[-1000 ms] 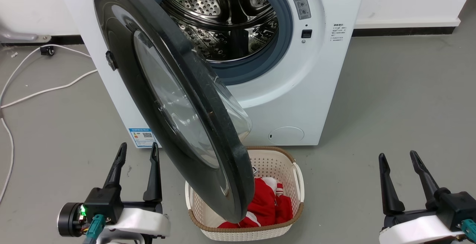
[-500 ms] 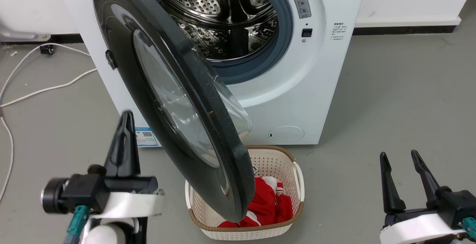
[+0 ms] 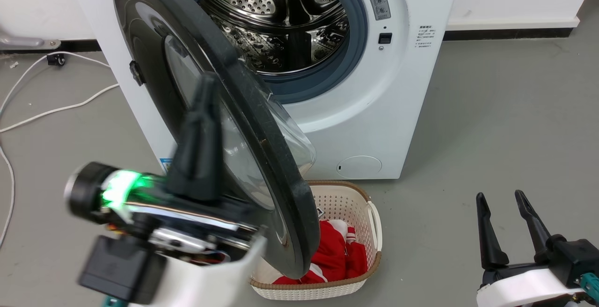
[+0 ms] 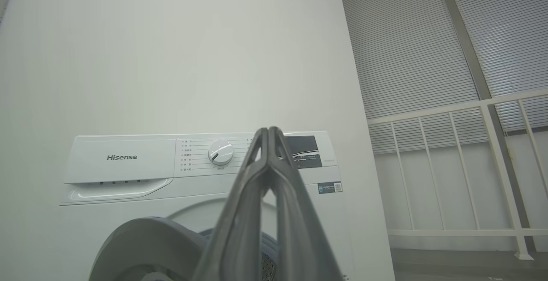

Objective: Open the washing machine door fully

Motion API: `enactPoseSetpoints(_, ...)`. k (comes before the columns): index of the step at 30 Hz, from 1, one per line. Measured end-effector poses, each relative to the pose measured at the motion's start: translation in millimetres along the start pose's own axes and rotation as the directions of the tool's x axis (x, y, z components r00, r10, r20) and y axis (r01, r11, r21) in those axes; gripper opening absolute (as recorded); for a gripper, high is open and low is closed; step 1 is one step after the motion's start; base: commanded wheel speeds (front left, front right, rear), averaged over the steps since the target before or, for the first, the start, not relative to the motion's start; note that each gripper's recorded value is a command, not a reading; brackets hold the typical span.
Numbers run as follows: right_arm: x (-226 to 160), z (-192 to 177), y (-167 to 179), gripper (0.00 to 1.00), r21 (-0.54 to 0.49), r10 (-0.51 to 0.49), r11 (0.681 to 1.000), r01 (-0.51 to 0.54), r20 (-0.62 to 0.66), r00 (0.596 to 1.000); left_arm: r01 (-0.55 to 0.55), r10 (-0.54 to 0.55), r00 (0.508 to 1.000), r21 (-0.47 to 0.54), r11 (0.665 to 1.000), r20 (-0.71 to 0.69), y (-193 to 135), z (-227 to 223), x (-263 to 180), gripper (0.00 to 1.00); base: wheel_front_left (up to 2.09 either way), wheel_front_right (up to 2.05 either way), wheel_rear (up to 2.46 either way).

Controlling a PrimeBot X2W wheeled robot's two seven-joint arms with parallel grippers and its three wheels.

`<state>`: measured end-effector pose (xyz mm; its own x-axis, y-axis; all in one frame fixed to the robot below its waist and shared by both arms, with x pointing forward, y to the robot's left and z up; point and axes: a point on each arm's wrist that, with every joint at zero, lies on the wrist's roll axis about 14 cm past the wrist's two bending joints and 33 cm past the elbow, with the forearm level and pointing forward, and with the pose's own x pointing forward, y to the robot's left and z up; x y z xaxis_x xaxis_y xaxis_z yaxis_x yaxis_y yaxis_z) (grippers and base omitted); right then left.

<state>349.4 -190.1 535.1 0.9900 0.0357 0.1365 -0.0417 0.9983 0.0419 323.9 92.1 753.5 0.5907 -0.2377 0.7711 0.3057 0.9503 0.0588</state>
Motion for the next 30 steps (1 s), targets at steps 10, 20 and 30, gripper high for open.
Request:
enactPoseSetpoints(10, -1.5, -2.6, -2.7, 1.0, 0.007, -0.01, 1.0, 0.01, -0.009, 1.0, 0.257, -0.325, 0.93, -0.332, 0.908, -0.169, -112.7, -44.9, -24.7, 0.0, 0.0, 0.0, 0.0)
enactPoseSetpoints(20, -2.8, -9.1, -5.7, 1.0, 0.02, -0.021, 1.0, 0.022, -0.031, 0.999, 0.179, -0.439, 0.733, -0.477, 0.861, -0.519, -150.1, -121.3, -101.7, 0.0, 0.0, 0.0, 0.0)
enactPoseSetpoints(30, -0.5, -15.2, -0.4, 1.0, 0.039, -0.007, 0.999, 0.009, -0.05, 0.999, 0.057, -0.305, 0.701, -0.376, 0.925, -0.644, -118.2, -161.8, -126.3, 0.0, 0.0, 0.0, 0.0)
